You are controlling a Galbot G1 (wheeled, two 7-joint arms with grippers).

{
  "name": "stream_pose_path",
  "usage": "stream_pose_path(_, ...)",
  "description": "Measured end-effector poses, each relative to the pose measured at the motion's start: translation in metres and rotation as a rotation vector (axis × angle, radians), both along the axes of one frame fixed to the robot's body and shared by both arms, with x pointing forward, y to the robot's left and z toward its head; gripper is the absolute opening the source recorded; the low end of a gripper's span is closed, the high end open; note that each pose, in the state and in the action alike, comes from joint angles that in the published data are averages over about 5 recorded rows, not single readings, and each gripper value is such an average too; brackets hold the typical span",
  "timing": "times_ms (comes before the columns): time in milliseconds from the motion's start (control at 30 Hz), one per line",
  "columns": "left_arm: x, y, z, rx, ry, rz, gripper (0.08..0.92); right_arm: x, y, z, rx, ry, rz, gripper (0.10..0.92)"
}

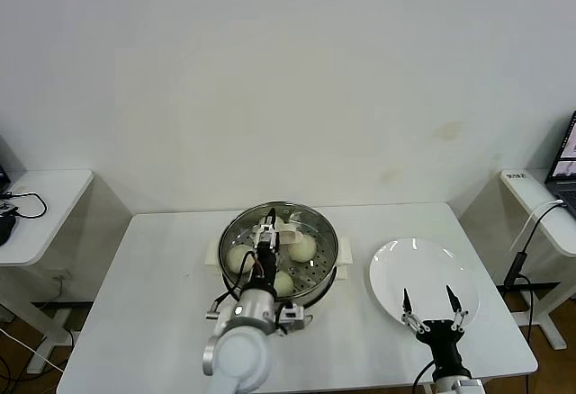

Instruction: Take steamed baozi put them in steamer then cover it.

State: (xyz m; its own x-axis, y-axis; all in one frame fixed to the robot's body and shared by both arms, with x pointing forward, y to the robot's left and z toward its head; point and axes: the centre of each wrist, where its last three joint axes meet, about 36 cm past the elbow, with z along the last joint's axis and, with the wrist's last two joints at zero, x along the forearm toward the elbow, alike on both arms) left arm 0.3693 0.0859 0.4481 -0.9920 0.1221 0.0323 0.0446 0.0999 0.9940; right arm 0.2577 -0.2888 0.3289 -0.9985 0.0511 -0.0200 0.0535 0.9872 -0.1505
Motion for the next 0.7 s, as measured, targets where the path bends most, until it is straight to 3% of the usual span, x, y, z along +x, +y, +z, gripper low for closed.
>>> stream_pose_path(133,-0.017,0.013,0.010,-0.030,-0.019,-0.019,0.806,-0.001,-0.001,0.000,-0.002,0.003,0.004,0.822)
stream_pose_path(300,-0.041,0.034,0.016,-0.130,-0.031,-0.052,0.822,-0.003,-0.002,0.000,-0.002,0.006,0.016,0.823)
stream_pose_path(467,-0.062,0.063,0.013,-0.338,-0.028,-0.084,0.823,-0.005,-0.002,-0.001,0.003,0.011,0.041,0.823)
stream_pose_path(567,-0.073,0.084,0.009,-0.504,-0.026,-0.071,0.823,-0.007,-0.001,-0.002,0.007,0.019,0.054,0.823)
stream_pose_path(700,-0.088,0.111,0.000,-0.727,-0.017,-0.014,0.823,-0.010,-0.001,-0.004,0.008,0.041,0.070,0.823)
